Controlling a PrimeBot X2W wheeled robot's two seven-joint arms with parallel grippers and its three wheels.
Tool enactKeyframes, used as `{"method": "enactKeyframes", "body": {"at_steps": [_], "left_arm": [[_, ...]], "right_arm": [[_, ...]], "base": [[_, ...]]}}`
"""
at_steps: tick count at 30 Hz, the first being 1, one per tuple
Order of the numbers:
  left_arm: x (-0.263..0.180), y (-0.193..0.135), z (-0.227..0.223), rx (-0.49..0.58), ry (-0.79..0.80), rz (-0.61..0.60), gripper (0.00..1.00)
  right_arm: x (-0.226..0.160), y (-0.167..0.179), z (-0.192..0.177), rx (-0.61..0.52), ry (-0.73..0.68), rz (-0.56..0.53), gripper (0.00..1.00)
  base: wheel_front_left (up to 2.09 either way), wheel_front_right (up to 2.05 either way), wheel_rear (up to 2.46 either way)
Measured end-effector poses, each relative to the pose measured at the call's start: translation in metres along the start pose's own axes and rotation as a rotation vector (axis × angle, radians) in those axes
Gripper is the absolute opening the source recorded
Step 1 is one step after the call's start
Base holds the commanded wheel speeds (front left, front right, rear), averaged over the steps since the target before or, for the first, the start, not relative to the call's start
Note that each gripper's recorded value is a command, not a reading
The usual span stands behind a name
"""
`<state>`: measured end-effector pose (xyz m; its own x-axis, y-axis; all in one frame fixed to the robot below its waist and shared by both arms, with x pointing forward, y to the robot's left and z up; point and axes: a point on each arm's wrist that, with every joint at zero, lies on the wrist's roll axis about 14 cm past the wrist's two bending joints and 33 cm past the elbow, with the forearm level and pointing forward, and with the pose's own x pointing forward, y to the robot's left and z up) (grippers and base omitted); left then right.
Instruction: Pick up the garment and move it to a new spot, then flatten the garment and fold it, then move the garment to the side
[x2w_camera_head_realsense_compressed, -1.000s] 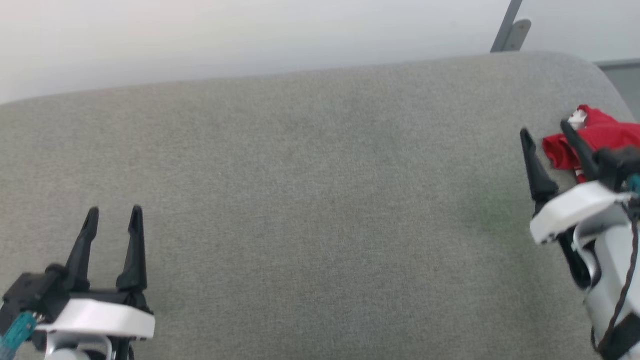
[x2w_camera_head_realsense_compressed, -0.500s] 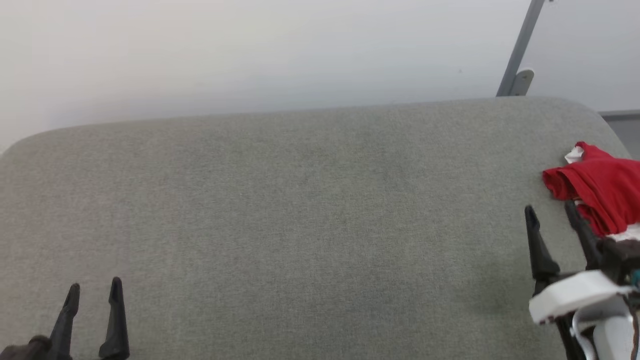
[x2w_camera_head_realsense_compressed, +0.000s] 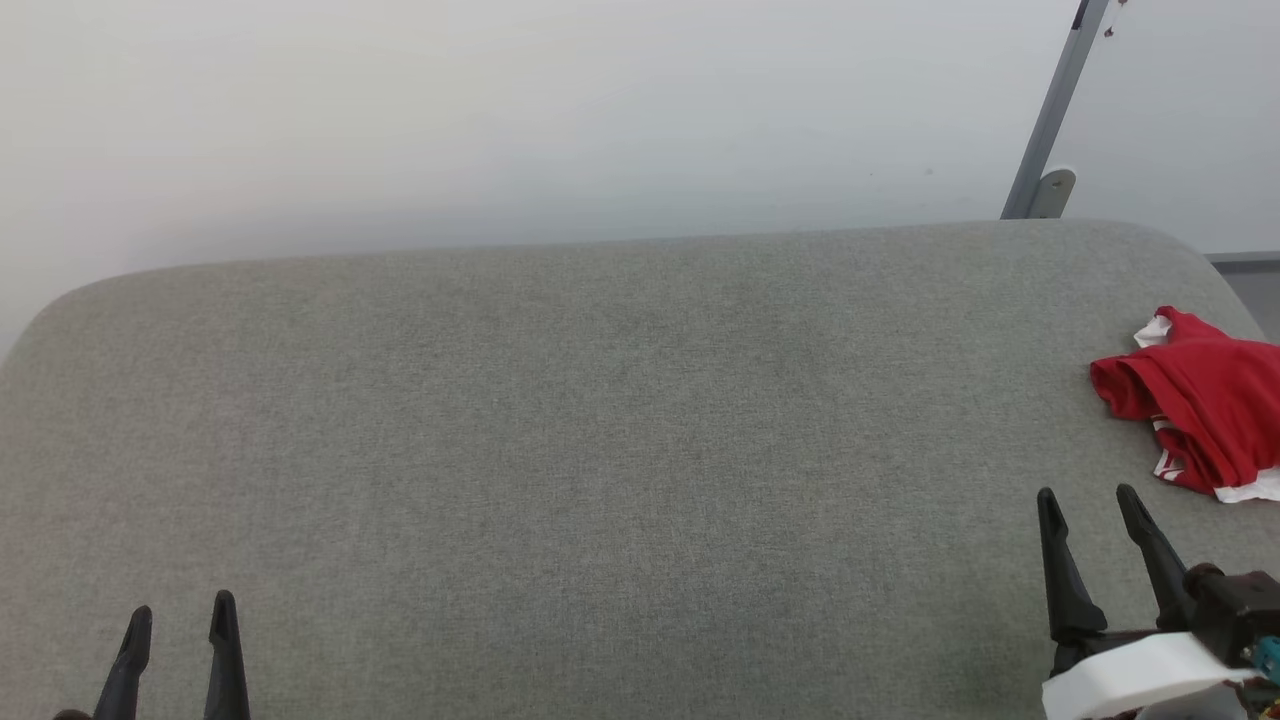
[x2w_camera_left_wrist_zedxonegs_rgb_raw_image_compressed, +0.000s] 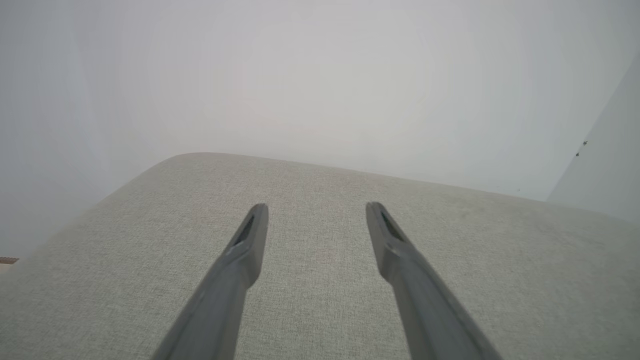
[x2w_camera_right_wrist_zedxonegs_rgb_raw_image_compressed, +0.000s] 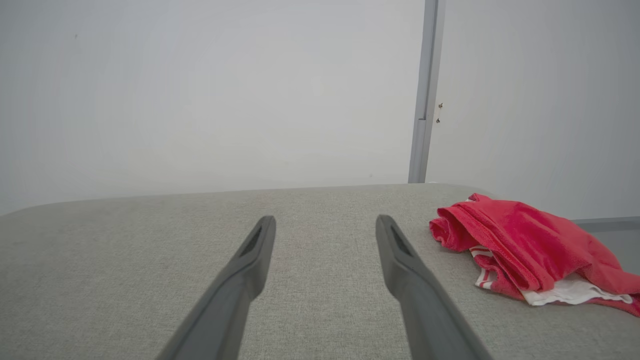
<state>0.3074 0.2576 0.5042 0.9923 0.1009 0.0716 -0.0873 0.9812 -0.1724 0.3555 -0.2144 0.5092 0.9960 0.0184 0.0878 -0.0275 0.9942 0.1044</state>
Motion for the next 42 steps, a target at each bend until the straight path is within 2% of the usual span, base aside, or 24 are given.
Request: {"method": "enactKeyframes", "body": {"at_steps": [12, 13, 18, 28, 42], "left_arm": [[-0.001, -0.003, 0.002, -0.009, -0.01, -0.002, 1.0], [-0.002, -0.004, -0.001, -0.014, -0.001, 0.0, 0.0], [-0.005, -0.006, -0.017, -0.064, 0.049, 0.018, 0.0], [0.001, -0.006, -0.022, -0.246, 0.069, 0.058, 0.0], [0.014, -0.01, -0.023, -0.447, 0.078, 0.081, 0.0]], "right_arm": [[-0.007, 0.003, 0.0, 0.013, -0.006, -0.011, 1.0], [-0.008, 0.004, -0.003, 0.016, 0.004, -0.011, 0.0], [-0.016, 0.002, -0.022, 0.06, 0.069, -0.033, 0.0], [-0.013, -0.002, -0.025, 0.243, 0.082, -0.081, 0.0], [-0.005, -0.004, -0.023, 0.455, 0.08, -0.117, 0.0]], "base": [[0.0, 0.0, 0.0], [0.0, 0.0, 0.0], [0.0, 0.0, 0.0], [0.0, 0.0, 0.0], [0.0, 0.0, 0.0]]}}
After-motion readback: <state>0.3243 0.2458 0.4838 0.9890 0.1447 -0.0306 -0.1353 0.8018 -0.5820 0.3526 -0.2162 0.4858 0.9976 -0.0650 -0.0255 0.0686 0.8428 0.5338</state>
